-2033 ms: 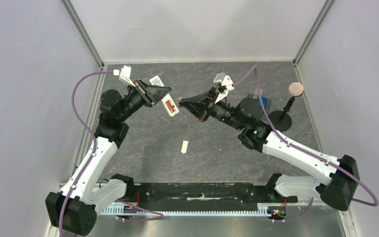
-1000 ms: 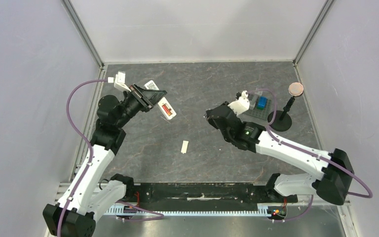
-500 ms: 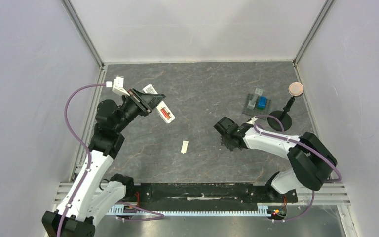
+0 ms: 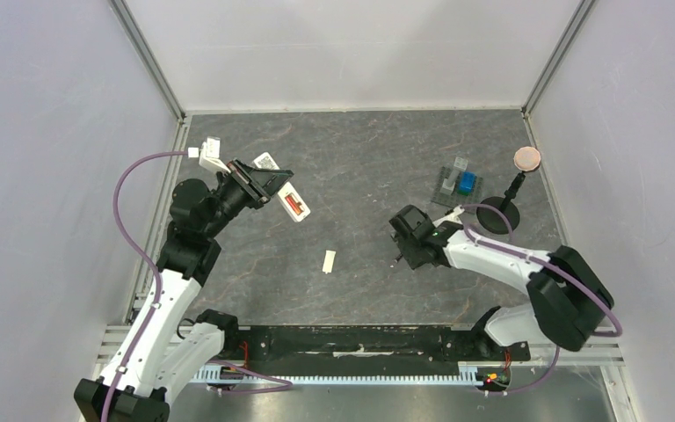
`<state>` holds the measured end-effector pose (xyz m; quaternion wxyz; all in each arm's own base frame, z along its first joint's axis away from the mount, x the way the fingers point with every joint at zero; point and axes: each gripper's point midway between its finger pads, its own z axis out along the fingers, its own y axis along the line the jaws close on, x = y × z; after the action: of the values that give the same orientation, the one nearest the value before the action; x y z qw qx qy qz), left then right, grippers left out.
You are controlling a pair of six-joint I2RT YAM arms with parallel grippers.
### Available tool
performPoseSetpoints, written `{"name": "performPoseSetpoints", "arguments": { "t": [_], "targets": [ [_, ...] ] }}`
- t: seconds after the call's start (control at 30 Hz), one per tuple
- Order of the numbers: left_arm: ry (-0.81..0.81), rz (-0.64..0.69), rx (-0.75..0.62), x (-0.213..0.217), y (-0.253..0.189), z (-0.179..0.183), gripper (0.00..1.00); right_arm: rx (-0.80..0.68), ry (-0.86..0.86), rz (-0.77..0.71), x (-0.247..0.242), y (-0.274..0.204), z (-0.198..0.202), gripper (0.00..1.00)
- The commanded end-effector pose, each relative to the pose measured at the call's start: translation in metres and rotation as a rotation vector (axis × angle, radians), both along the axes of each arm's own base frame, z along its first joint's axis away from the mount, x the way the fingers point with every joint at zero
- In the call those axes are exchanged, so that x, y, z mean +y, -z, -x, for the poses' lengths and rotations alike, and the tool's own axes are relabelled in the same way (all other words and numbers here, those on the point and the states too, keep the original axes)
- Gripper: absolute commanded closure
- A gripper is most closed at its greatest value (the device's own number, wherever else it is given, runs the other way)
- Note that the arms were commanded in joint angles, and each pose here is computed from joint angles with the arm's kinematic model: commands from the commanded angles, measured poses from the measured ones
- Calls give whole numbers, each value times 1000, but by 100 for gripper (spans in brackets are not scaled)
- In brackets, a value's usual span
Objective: Load the batteries into the remote control
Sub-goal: Place the battery at the center of the board, then pick up the battery from the center of the board.
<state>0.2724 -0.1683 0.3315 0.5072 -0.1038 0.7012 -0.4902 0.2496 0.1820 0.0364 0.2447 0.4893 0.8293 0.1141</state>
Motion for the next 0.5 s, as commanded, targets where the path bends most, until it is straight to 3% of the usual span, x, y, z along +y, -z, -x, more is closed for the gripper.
{"name": "performPoseSetpoints", "arguments": {
  "t": [0.0, 0.17, 0.27, 0.37, 0.47],
  "targets": [
    [-24, -28, -66, 5, -8, -1, 98, -158, -66, 71, -13, -41, -14, 40],
    [-37, -33, -68, 7, -5, -3, 98, -395, -260, 196, -19, -81, -33, 44],
    [-37, -32, -74, 7, -5, -3, 98, -505, -471, 369, -20, -97, -41, 48],
    [-38, -38, -81, 7, -6, -4, 98, -659, -796, 548, -4, -117, -46, 52],
    [-38, -42, -84, 7, -7, -4, 98, -749, -1191, 717, 16, -115, -37, 47]
  ]
}}
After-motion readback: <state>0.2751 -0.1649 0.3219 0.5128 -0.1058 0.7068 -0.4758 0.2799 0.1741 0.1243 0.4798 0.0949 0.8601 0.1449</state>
